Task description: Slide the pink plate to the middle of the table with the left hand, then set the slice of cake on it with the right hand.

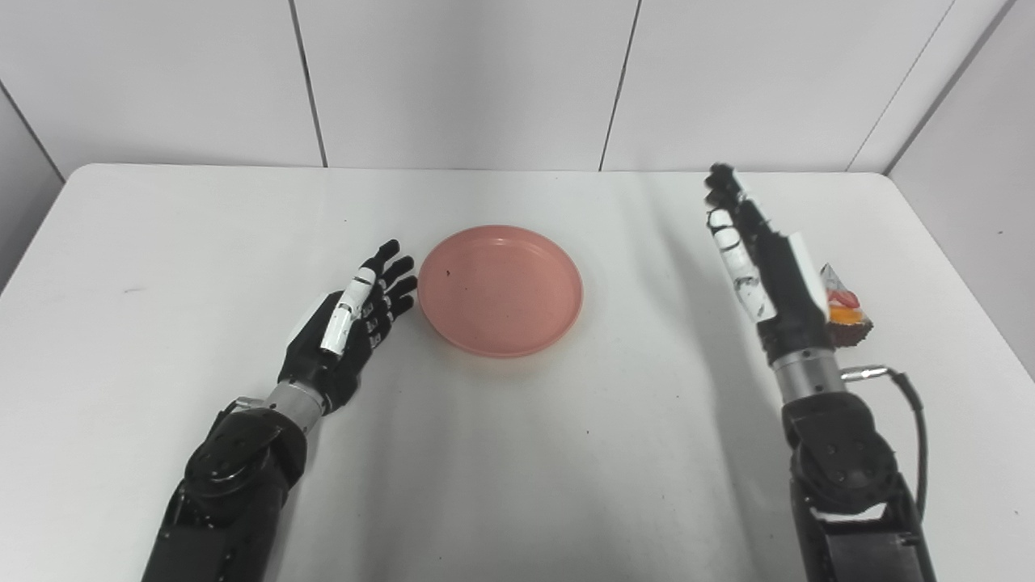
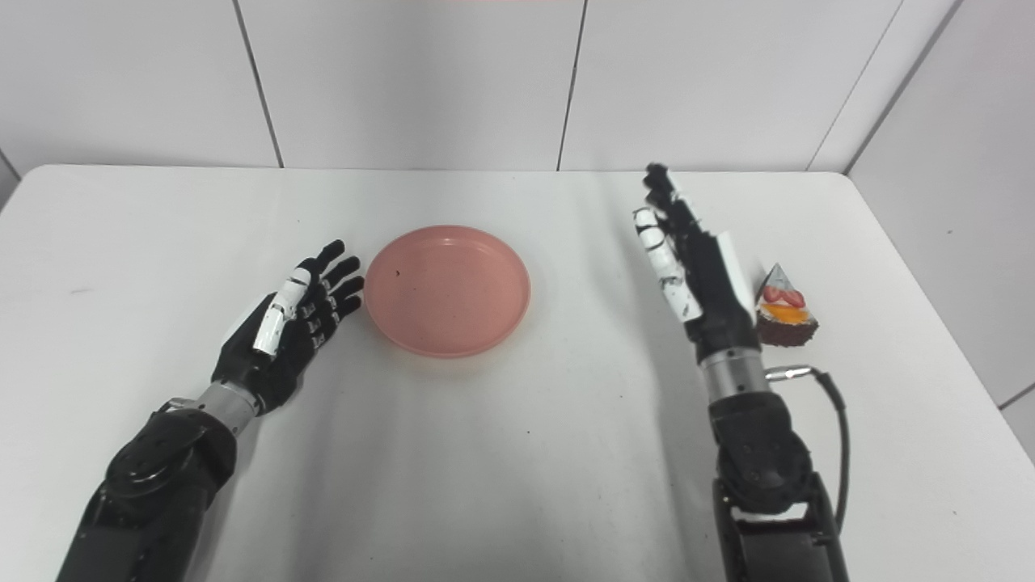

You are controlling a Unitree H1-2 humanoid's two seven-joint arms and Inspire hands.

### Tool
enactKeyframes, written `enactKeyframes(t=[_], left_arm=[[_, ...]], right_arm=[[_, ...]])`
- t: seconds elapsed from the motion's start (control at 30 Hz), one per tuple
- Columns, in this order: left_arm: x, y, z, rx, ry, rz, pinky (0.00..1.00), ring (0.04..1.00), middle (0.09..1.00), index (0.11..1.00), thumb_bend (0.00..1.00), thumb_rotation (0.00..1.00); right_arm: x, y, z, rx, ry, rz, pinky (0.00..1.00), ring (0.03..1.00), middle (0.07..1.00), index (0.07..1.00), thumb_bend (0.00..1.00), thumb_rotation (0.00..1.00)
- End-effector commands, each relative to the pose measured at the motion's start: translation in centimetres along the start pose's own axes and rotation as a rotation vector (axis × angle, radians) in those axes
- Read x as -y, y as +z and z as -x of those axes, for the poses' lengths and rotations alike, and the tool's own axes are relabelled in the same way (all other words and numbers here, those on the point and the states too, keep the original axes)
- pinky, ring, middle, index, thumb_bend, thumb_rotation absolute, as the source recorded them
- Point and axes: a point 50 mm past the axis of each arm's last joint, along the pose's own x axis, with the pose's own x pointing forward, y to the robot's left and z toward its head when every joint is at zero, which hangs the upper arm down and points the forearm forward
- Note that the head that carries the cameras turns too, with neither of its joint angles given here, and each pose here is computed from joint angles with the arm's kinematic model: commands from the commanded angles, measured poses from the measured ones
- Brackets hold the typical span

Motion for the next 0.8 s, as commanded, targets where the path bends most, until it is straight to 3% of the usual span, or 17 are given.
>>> enactKeyframes(t=[0.0,0.3,0.4,0.47,0.5,0.6,0.73,0.77], left_arm=[[0.3,-3.1,0.8,-0.127,-0.046,0.046,0.97,0.98,0.991,0.987,0.4,1.0],[-1.0,-3.8,1.1,-0.113,-0.025,0.035,0.95,0.972,0.983,0.983,0.4,1.0],[-1.7,-4.2,1.3,-0.111,-0.024,0.027,0.95,0.972,0.983,0.985,0.41,1.0],[-2.1,-4.4,1.4,-0.106,-0.02,0.014,0.94,0.965,0.977,0.979,0.43,1.0],[-2.2,-4.5,1.4,-0.104,-0.018,0.008,0.93,0.957,0.969,0.971,0.44,1.0],[-2.9,-4.8,1.6,-0.101,-0.011,-0.003,0.92,0.944,0.957,0.958,0.45,1.0],[-3.9,-5.3,1.8,-0.101,-0.014,0.0,0.93,0.947,0.959,0.96,0.46,0.99],[-4.1,-5.3,1.8,-0.101,-0.016,0.001,0.93,0.947,0.959,0.96,0.46,0.99]], right_arm=[[1.9,2.5,-0.8,0.139,-0.059,0.072,0.89,0.91,0.922,0.921,0.47,1.0],[6.2,4.2,-2.0,0.191,-0.162,0.367,0.82,0.886,0.914,0.915,0.46,1.0],[8.0,4.6,-2.3,0.145,-0.173,0.508,0.82,0.891,0.922,0.934,0.44,1.0],[8.8,4.6,-2.3,0.065,-0.184,0.574,0.81,0.895,0.929,0.942,0.48,0.96],[9.1,4.5,-2.3,0.027,-0.191,0.6,0.76,0.86,0.902,0.937,0.57,0.92],[9.8,4.1,-2.2,-0.101,-0.199,0.714,0.73,0.843,0.897,0.923,0.74,0.83],[9.6,3.3,-2.0,-0.201,-0.202,0.832,0.68,0.829,0.91,0.909,0.95,0.68],[9.5,3.1,-2.0,-0.218,-0.199,0.85,0.67,0.829,0.911,0.911,0.96,0.68]])
